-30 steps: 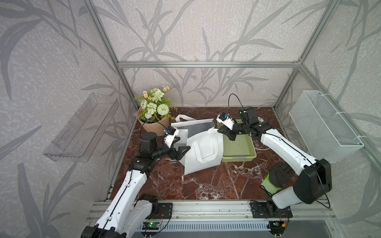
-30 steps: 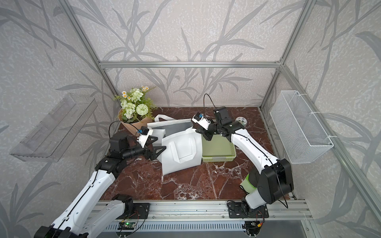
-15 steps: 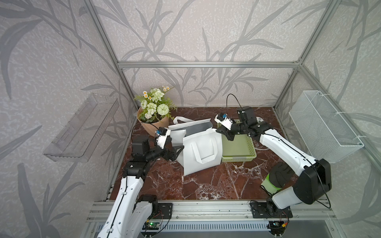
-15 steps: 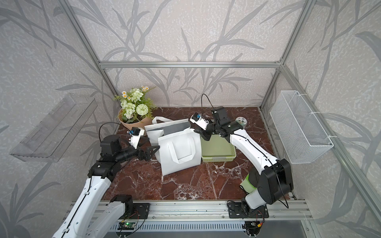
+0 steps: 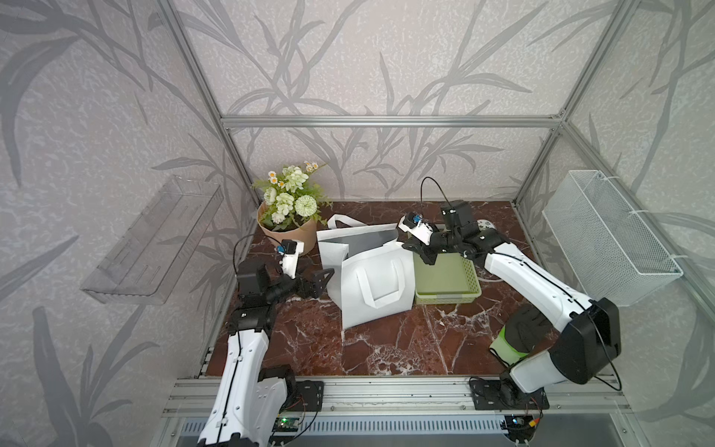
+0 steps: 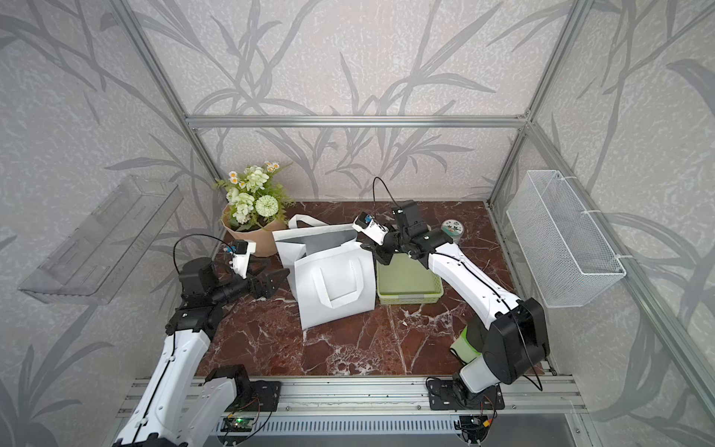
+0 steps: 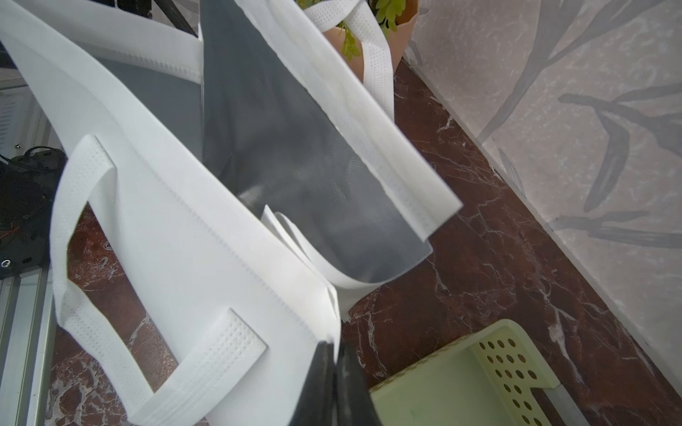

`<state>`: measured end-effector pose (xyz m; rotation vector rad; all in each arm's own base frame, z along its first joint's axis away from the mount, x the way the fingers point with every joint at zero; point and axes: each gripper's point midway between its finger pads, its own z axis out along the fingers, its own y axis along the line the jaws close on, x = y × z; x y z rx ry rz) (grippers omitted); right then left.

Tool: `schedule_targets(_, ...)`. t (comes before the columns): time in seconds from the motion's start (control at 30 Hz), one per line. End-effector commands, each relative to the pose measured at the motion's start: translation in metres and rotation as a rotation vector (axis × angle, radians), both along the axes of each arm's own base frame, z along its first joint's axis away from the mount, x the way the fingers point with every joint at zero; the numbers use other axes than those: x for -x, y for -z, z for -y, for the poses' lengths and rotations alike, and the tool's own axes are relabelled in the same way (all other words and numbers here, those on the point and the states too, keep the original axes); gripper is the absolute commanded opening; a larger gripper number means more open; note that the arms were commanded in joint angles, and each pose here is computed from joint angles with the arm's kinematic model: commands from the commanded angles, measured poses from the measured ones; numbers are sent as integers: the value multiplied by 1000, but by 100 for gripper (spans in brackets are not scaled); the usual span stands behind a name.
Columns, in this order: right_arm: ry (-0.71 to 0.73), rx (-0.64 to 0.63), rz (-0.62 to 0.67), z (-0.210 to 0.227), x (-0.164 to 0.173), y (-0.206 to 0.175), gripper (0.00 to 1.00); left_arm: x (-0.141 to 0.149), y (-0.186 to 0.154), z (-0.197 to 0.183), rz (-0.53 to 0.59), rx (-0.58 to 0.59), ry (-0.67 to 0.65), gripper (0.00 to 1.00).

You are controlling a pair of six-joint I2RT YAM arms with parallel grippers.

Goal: Place the ice pack in the delivery bag
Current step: Close the delivery bag at the center of the board.

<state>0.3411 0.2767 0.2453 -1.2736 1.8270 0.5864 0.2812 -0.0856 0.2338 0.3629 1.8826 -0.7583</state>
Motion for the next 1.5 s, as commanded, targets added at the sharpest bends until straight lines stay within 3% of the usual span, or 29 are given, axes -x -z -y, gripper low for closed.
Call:
schedule_targets(0.0, 31, 15, 3, 1, -8, -2, 6, -6, -22, 4, 86, 23, 51, 100)
schedule_targets(0.23, 31, 22, 9, 1, -9, -1, 6, -32, -27, 3, 89, 46, 73, 100)
schedule_targets(0.4, 36, 21, 9, 1, -10, -1, 6, -35, -33, 9, 79, 91, 127, 99)
schedule_targets(0.7, 95, 77, 4, 7, -21, 6, 6, -5, -34, 35, 36, 155, 227, 92)
schedule_targets(1.07, 99, 97, 13, -4, -25, 9, 6, 11, -27, 63, -3, 158, 282, 100)
schedule_targets(1.47, 157, 151, 24, -5, -34, 14, 6, 34, -24, 69, -28, 172, 305, 100)
